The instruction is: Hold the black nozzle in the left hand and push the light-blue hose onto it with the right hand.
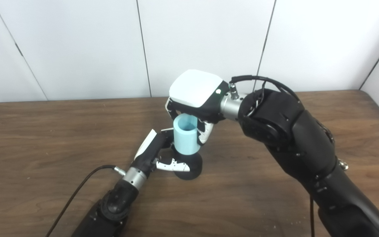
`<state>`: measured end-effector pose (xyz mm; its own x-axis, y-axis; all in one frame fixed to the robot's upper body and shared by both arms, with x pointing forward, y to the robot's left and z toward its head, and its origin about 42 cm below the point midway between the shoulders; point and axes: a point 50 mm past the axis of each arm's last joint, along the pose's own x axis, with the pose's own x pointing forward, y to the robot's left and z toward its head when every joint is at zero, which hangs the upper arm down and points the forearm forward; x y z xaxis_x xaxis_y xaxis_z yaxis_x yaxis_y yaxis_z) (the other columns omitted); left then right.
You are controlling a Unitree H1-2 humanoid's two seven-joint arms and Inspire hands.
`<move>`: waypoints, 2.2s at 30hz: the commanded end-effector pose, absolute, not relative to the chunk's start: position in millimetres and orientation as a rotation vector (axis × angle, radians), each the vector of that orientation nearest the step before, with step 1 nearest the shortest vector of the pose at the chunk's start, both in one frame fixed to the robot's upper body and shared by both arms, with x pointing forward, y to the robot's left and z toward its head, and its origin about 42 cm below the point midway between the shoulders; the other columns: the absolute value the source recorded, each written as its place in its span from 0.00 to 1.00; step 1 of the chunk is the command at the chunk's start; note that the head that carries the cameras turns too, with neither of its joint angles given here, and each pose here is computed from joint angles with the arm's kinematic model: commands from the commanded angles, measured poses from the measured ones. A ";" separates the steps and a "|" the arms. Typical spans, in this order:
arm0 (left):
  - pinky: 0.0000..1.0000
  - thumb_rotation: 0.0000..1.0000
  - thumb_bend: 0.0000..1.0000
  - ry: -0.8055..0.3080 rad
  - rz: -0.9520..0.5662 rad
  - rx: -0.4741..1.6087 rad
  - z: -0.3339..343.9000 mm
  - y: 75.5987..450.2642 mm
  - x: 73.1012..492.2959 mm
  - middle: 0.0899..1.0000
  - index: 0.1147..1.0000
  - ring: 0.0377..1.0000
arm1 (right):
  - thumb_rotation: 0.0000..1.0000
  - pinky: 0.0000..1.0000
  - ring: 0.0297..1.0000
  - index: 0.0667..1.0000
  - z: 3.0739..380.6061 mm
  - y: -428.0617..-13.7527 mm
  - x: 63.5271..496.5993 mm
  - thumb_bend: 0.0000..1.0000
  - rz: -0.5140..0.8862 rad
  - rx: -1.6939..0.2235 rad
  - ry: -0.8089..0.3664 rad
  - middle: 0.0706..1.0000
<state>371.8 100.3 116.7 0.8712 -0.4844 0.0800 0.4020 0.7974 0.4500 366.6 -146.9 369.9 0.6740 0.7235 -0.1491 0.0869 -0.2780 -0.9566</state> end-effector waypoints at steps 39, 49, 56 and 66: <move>0.36 0.00 0.52 0.147 -0.556 0.538 35.6 123.1 323.6 0.39 0.44 0.40 | 0.55 0.59 0.67 0.68 378.9 -151.1 366.7 1.00 0.651 -1.663 -0.871 0.71; 0.37 0.00 0.52 0.151 -0.558 0.536 35.2 124.3 322.6 0.39 0.44 0.41 | 0.63 0.68 0.75 0.73 381.2 -154.5 365.9 1.00 0.638 -1.643 -0.939 0.75; 0.38 0.00 0.52 0.155 -0.558 0.529 35.4 123.6 321.7 0.40 0.44 0.42 | 0.62 0.71 0.78 0.74 381.1 -159.6 364.4 1.00 0.596 -1.633 -1.002 0.76; 0.39 0.00 0.52 0.158 -0.557 0.529 35.7 122.7 321.8 0.40 0.44 0.42 | 0.61 0.81 0.86 0.82 367.4 -181.8 361.2 1.00 0.531 -1.485 -1.038 0.83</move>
<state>370.8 101.1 117.2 0.8717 -0.4834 0.0806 0.4010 0.7981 0.4497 359.5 -173.5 351.9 0.5201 0.8416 0.1456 0.2495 0.0133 -0.9683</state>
